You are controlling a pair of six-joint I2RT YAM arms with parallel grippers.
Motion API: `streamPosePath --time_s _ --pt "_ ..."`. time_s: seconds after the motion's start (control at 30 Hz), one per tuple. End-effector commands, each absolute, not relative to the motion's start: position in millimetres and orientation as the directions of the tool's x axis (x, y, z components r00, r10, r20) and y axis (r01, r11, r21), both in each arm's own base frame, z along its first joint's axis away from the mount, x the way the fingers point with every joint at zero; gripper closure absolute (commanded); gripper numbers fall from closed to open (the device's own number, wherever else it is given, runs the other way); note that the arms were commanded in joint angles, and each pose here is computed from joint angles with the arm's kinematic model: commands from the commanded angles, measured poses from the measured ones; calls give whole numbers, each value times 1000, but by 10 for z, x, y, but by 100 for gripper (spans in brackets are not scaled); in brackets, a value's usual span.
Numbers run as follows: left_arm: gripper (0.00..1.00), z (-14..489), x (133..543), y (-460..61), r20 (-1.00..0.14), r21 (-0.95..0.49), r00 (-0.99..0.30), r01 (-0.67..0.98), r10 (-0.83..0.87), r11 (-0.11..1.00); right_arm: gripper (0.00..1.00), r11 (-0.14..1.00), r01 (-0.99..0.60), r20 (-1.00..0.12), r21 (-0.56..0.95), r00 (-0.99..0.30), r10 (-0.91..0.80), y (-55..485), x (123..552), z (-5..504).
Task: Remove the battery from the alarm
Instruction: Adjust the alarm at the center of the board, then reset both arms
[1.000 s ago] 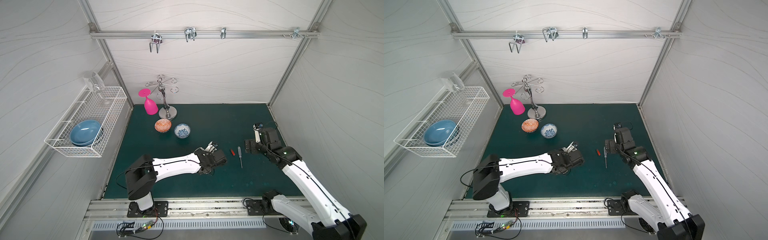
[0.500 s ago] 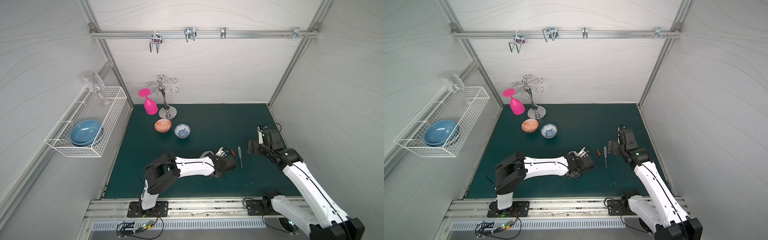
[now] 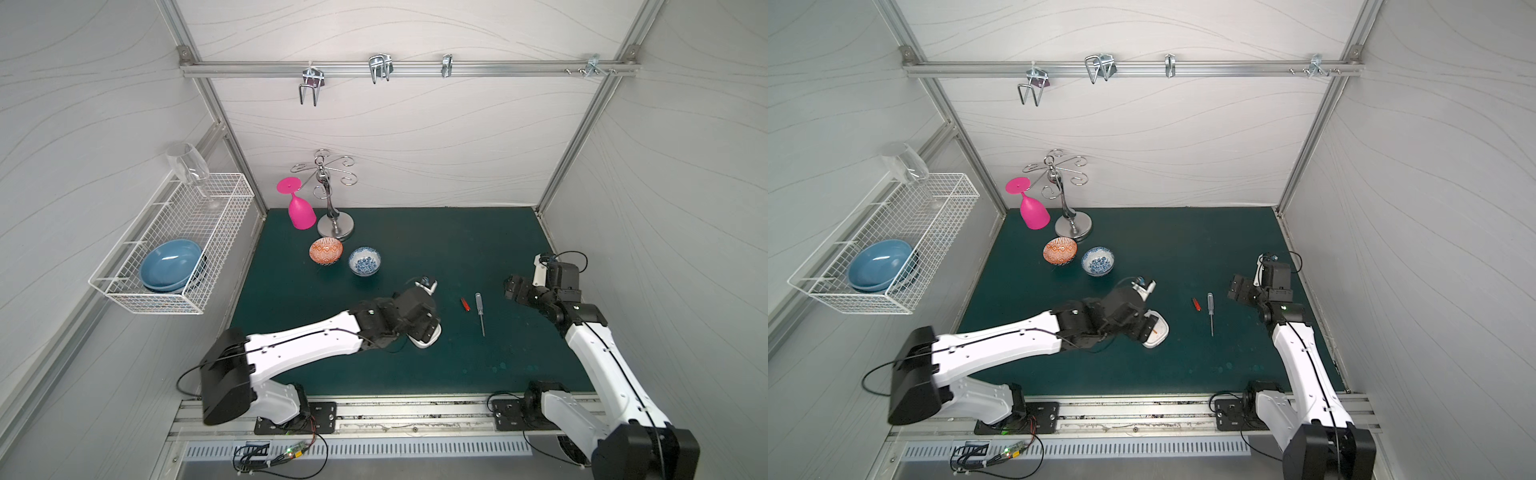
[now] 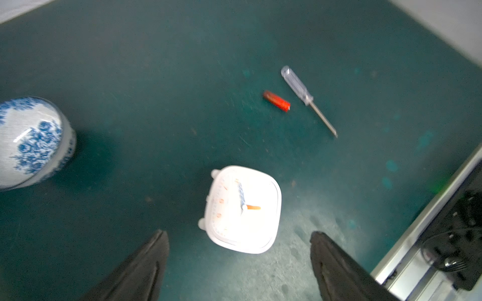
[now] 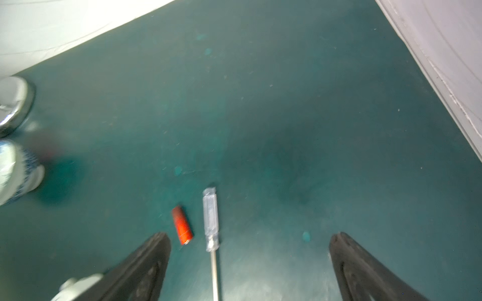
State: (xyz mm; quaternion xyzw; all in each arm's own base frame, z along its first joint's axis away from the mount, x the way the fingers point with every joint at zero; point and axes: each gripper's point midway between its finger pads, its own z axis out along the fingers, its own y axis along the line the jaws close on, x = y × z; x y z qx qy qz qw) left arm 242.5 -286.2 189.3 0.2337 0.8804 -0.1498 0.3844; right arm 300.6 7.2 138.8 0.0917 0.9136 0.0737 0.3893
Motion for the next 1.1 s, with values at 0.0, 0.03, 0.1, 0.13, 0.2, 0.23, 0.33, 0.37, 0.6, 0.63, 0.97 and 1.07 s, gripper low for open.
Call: streamPosePath --time_s 0.0,0.03,0.1,0.13,0.2,0.23,0.33,0.37,0.6,0.63,0.97,1.07 --pt "2 2028 2739 -2337 -808 -138 -567 447 160 884 1 980 139 -813 145 -548 198 -136 3272 1410" --pt "0 2062 2856 -2109 -828 -143 -550 400 112 905 1 978 160 -831 132 -519 198 -194 3315 1380" --pt "0 2174 2984 -1664 -872 -155 -490 311 18 938 1 976 182 -861 121 -470 194 -260 3391 1302" --pt "0 2176 3039 -1450 -889 -151 -457 258 -17 954 1 976 178 -887 126 -421 192 -268 3458 1325" --pt "0 2207 3115 -989 -925 -141 -370 127 -85 982 1 977 163 -910 140 -368 192 -256 3546 1289" --pt "0 2194 3134 -772 -938 -133 -330 56 -107 990 1 979 147 -921 138 -344 182 -236 3592 1283" --pt "0 2131 3143 -295 -964 -99 -236 -96 -119 991 1 992 96 -947 86 -301 111 -151 3721 1206" --pt "0 2085 3138 -157 -967 -84 -225 -147 -117 985 1 995 79 -953 65 -290 85 -123 3762 1191" --pt "0 1805 3293 262 -980 -25 -183 -274 -77 961 1 998 33 -930 50 -362 59 -19 3962 899" --pt "0 1727 3330 277 -979 -20 -192 -272 -75 962 1 998 45 -919 53 -389 67 -39 4001 861" --pt "0 1131 3840 34 -965 43 -262 -72 23 996 1 998 44 -909 38 -414 53 -22 4017 824" --pt "0 981 3923 4 -960 50 -279 -38 37 998 1 998 45 -909 38 -413 54 -23 4018 828"
